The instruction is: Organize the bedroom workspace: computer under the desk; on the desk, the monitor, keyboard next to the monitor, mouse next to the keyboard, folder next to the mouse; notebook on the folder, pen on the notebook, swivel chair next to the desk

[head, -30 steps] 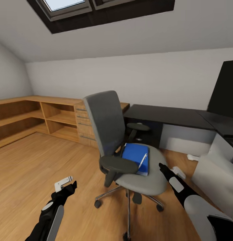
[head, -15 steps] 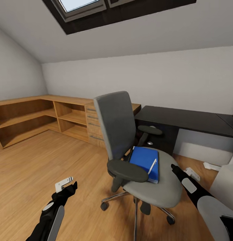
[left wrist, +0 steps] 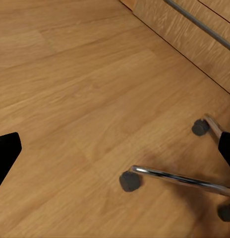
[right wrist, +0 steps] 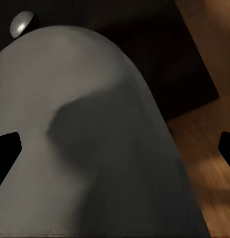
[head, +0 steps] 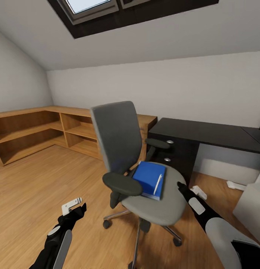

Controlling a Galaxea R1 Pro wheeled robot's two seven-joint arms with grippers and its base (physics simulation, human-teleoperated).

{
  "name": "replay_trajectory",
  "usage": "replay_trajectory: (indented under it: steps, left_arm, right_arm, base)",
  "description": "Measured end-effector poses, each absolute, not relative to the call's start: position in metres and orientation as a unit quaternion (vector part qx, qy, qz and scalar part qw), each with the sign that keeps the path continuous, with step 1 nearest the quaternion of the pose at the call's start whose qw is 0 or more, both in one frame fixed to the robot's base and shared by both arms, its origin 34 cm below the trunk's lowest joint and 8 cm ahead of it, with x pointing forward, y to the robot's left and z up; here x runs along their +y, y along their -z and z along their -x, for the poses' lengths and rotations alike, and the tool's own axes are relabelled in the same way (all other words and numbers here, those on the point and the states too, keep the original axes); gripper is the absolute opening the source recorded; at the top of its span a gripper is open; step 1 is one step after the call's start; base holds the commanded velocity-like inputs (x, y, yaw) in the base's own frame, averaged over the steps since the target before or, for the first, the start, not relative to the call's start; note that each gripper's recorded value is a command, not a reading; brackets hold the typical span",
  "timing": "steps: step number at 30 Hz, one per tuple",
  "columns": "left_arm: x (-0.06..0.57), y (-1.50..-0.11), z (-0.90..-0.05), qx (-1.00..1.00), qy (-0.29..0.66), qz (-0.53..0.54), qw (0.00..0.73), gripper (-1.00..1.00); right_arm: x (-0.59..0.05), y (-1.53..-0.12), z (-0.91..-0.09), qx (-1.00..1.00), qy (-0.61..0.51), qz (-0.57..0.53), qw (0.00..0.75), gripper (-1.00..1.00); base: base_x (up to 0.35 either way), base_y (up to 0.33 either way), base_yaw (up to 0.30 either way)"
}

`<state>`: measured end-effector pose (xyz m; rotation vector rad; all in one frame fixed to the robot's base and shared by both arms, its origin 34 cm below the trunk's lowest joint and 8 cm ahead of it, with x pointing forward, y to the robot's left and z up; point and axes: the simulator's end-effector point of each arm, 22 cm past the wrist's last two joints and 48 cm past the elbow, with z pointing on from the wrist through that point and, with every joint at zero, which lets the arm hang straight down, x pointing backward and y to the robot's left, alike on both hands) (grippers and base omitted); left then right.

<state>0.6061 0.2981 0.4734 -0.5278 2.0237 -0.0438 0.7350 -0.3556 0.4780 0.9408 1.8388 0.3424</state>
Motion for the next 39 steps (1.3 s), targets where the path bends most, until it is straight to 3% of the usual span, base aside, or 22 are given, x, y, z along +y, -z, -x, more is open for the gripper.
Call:
replay_trajectory:
  steps: [14,29,39]
  left_arm:
    - [0.2988,-0.4737,-0.6061,0.837,0.018,0.218,0.501,1.00]
    - [0.2982,-0.4736,-0.6060,0.837,0.018,0.218,0.501,1.00]
    - [0.2964,-0.4712,-0.6052,0.840,0.013,0.212,0.499,1.00]
  right_arm:
    - [-0.3554,-0.4718,-0.7314,0.764,-0.140,-0.391,0.494,1.00]
    - [-0.3566,-0.4777,-0.7345,0.760,-0.141,-0.390,0.500,1.00]
    - [-0.3570,-0.4794,-0.7352,0.759,-0.141,-0.390,0.502,1.00]
  base:
    - [-0.131,0.000,0.011]
    - [0.001,0.000,0.245]
    - [0.170,0.000,0.259]
